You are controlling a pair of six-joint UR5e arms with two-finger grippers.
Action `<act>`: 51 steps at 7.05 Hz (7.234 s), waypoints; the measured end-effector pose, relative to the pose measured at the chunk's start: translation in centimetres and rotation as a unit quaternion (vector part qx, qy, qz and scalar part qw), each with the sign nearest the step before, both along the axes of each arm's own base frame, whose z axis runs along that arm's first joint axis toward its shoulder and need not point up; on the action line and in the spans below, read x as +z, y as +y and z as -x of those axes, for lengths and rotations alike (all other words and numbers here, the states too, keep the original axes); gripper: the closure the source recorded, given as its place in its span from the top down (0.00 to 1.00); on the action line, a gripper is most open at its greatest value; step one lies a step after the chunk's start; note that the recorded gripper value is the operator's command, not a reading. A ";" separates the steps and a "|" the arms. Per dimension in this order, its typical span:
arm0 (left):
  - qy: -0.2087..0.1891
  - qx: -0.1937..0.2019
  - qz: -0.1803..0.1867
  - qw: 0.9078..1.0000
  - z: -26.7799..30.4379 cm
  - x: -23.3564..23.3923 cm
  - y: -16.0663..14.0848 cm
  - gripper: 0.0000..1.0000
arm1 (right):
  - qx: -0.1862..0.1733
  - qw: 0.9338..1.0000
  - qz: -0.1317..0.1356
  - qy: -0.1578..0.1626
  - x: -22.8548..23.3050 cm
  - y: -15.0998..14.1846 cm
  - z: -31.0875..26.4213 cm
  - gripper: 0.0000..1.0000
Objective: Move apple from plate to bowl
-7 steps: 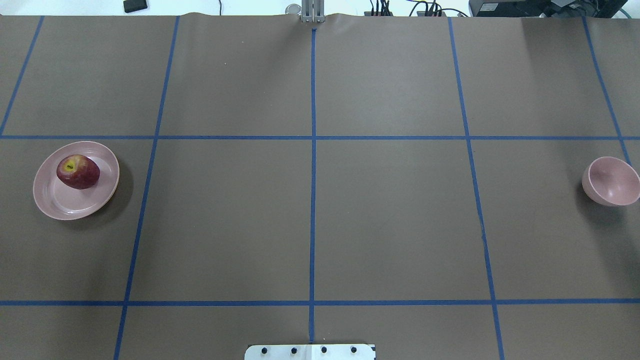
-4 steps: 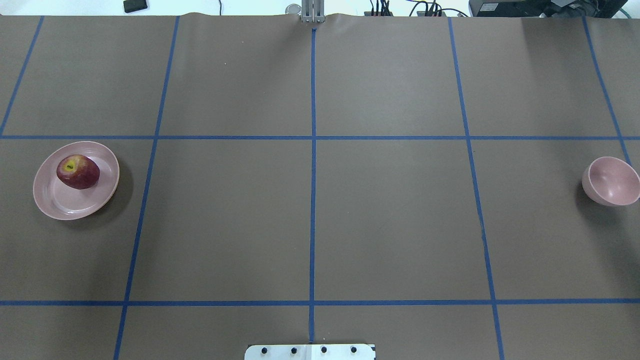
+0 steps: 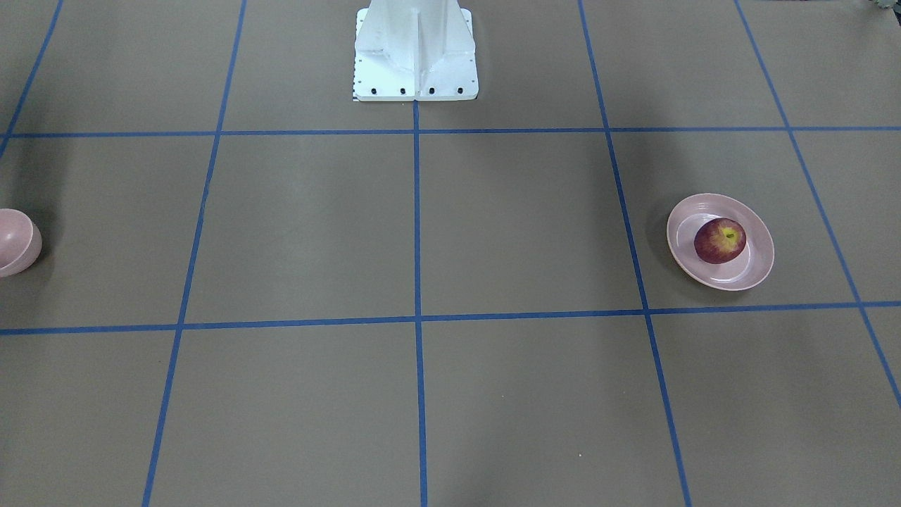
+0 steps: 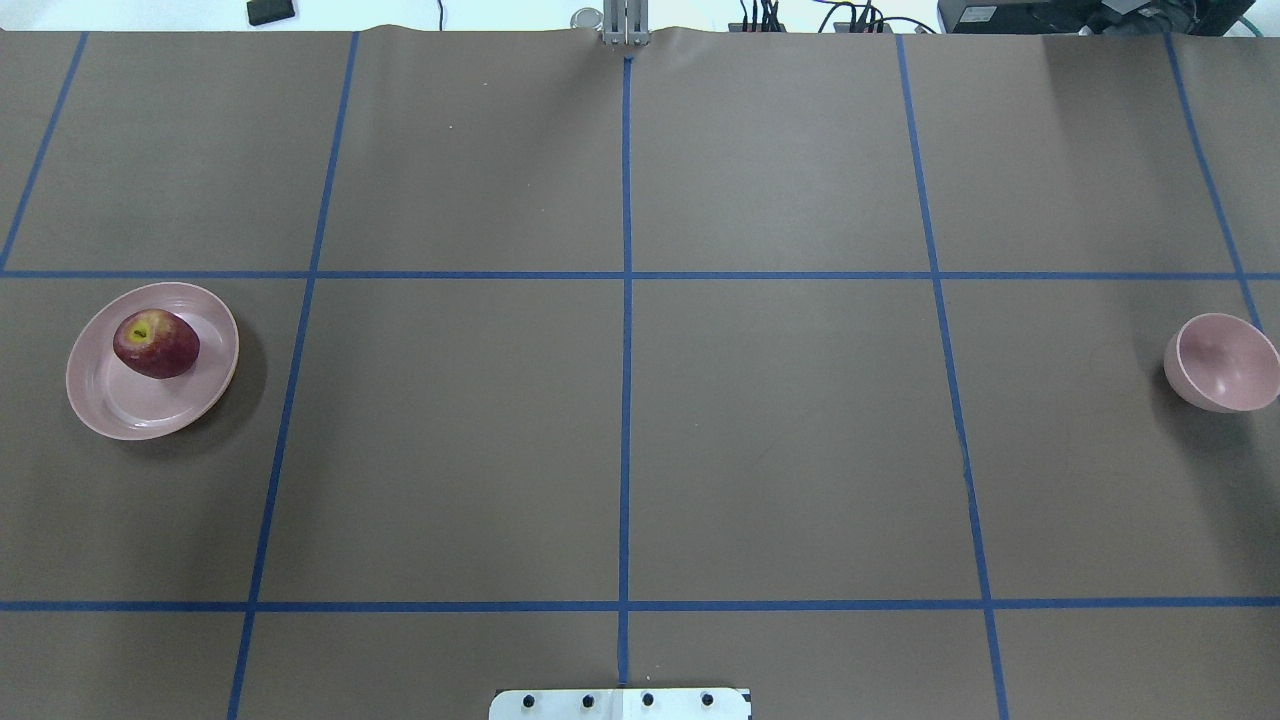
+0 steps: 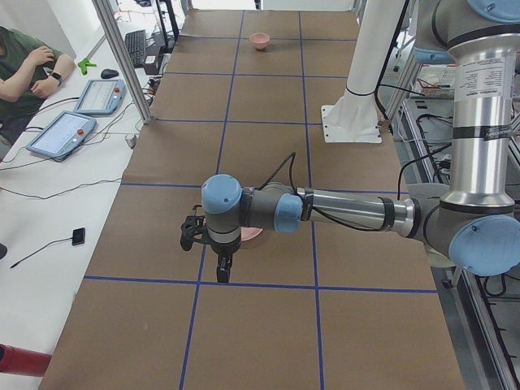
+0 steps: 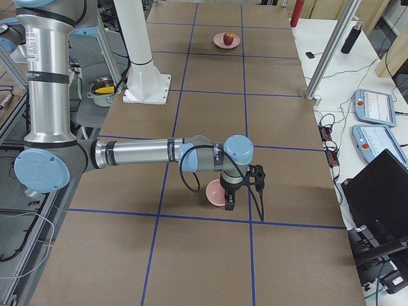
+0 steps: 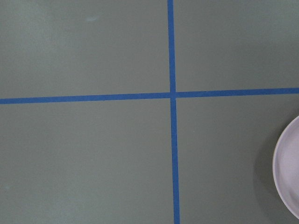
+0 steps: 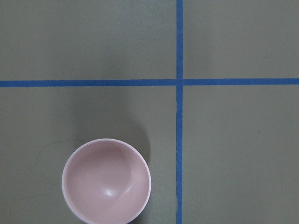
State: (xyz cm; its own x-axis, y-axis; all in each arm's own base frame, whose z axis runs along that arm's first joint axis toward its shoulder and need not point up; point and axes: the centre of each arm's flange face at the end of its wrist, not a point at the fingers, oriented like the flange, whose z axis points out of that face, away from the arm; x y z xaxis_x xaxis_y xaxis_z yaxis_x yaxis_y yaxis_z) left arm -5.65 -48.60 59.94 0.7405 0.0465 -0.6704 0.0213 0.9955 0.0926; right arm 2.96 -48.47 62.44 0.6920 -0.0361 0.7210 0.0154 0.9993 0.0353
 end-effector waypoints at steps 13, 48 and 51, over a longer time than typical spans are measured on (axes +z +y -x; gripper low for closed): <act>-0.003 0.024 -0.023 0.999 -2.4 0.5 -0.6 0.99 | -0.109 0.993 0.016 -0.028 10.1 0.2 11.1 0.00; 0.044 -0.030 0.072 0.996 -30.6 -6.3 -1.7 0.97 | 0.047 0.974 0.102 -0.196 -27.9 -6.9 21.6 0.00; 0.033 -0.029 0.076 0.996 -31.4 -5.1 -1.9 0.97 | 0.038 0.975 0.099 -0.197 -28.7 -6.5 22.7 0.00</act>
State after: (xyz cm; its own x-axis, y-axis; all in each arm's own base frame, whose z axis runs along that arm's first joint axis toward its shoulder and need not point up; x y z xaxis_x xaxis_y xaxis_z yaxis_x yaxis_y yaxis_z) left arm 25.71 -50.51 54.87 0.6925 -0.1011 -0.7143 0.0807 0.9948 -0.0626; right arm -19.76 -54.98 33.71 0.3545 0.1709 0.9193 -0.0350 0.9849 -0.1696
